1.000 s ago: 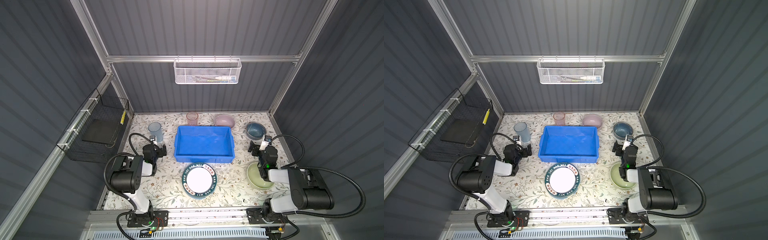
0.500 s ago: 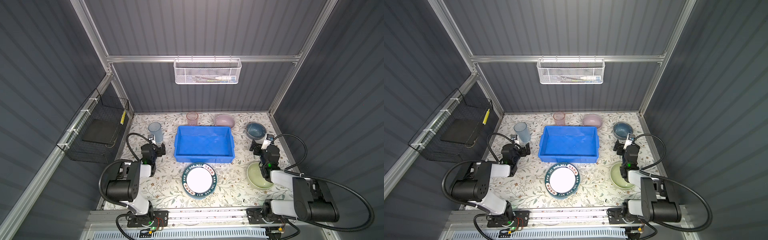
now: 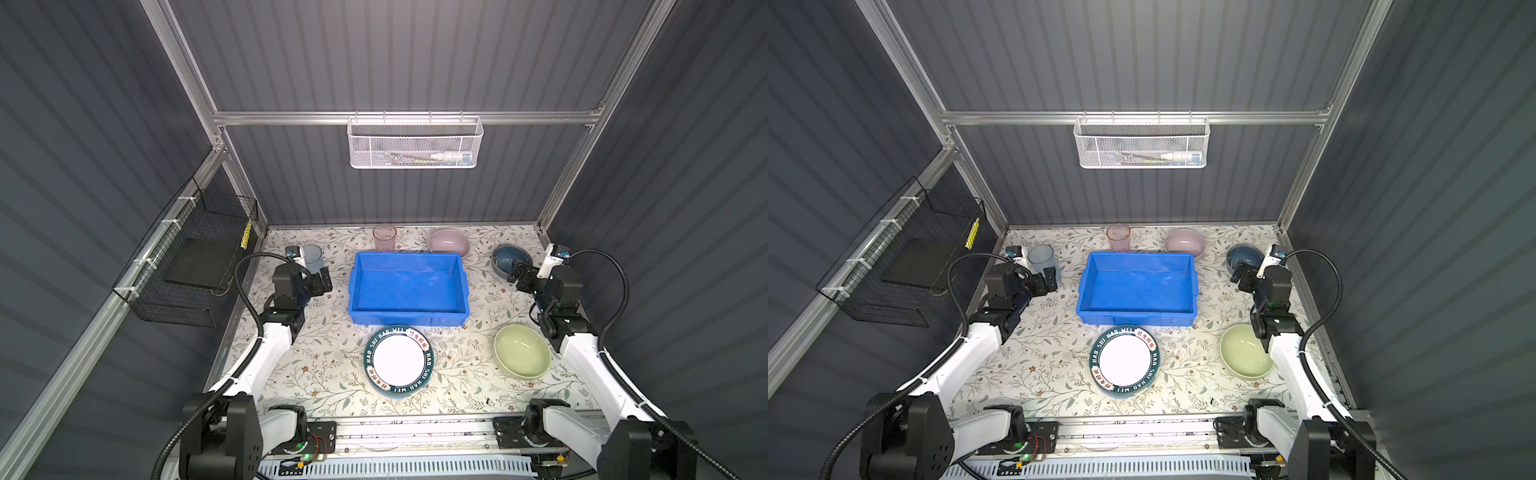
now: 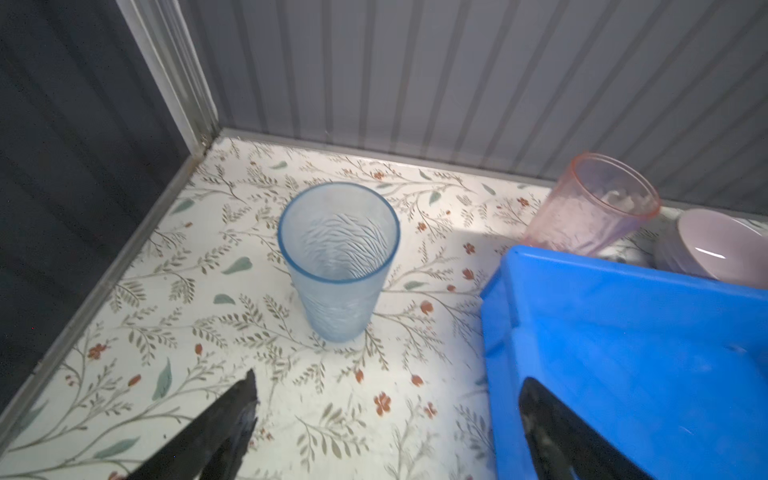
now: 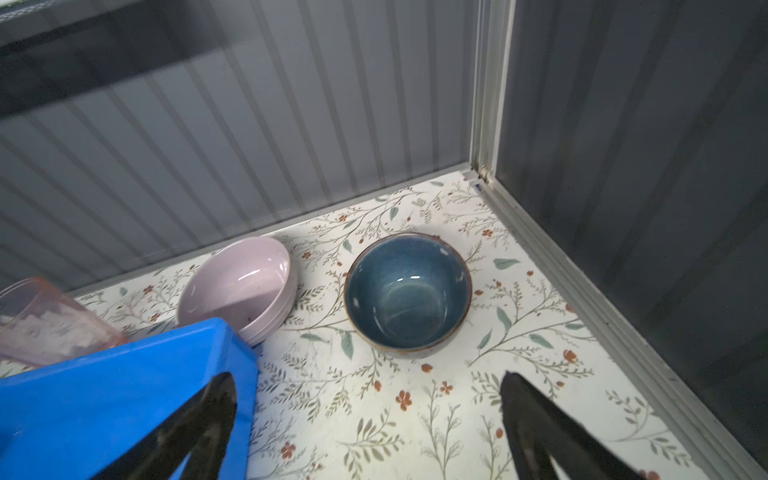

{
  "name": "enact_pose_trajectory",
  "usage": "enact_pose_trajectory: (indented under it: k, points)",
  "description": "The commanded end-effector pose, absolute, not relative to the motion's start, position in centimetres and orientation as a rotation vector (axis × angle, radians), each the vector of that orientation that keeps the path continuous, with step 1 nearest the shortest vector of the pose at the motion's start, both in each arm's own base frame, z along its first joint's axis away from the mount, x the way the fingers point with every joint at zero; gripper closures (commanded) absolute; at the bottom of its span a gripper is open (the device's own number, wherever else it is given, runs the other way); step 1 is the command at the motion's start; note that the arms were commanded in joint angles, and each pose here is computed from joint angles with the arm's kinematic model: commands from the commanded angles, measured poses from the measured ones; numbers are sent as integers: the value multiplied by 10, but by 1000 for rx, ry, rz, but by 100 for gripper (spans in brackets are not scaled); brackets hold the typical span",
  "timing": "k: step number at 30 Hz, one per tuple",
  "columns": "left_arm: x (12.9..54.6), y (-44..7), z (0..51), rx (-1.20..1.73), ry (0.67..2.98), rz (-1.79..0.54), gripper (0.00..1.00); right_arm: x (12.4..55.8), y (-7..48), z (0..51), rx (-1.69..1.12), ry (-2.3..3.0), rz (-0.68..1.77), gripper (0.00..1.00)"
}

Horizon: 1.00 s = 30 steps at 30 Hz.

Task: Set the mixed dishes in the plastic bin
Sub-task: 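Move the left gripper and right gripper toward opposite rims of the plate stack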

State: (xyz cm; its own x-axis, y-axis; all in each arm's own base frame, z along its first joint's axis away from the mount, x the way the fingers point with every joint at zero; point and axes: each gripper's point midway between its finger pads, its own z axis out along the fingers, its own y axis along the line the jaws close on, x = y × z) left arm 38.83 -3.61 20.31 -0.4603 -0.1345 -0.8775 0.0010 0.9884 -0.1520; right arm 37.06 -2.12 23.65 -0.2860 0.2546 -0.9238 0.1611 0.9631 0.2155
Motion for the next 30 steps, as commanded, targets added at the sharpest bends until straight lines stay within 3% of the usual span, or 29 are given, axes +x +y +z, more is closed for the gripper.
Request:
enact_pose_trajectory:
  k: [1,7,14,30]
  points:
    - [353,-58,193,-86,2277,-300,1,356,3,221,301,2054,220,1]
    - [312,-96,199,-20,2430,-526,1,338,56,233,85,2183,401,4]
    - [265,-124,175,21,2621,-625,3,314,102,227,-46,2301,510,6]
    - [203,-145,128,-33,2813,-829,24,235,195,191,-341,2470,841,17]
